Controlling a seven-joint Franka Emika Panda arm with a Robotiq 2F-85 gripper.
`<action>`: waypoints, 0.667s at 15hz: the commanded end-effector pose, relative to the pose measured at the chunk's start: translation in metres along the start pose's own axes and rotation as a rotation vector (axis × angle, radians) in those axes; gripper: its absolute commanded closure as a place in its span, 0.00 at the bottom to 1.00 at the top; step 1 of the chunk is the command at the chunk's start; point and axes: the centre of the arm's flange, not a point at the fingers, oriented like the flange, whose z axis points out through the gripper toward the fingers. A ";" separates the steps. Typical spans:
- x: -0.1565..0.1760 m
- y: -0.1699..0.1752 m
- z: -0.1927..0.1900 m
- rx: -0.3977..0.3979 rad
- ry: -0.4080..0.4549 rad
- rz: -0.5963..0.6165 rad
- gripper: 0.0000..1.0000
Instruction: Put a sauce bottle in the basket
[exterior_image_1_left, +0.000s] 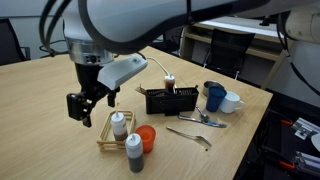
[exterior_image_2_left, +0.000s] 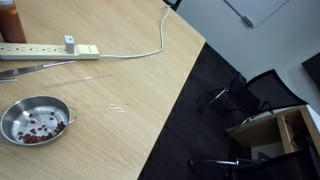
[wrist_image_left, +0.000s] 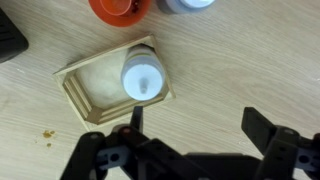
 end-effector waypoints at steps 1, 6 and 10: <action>-0.024 -0.018 -0.039 -0.019 0.020 0.014 0.00; -0.075 -0.062 -0.097 -0.024 -0.019 0.039 0.00; -0.045 -0.079 -0.097 -0.024 -0.005 0.029 0.00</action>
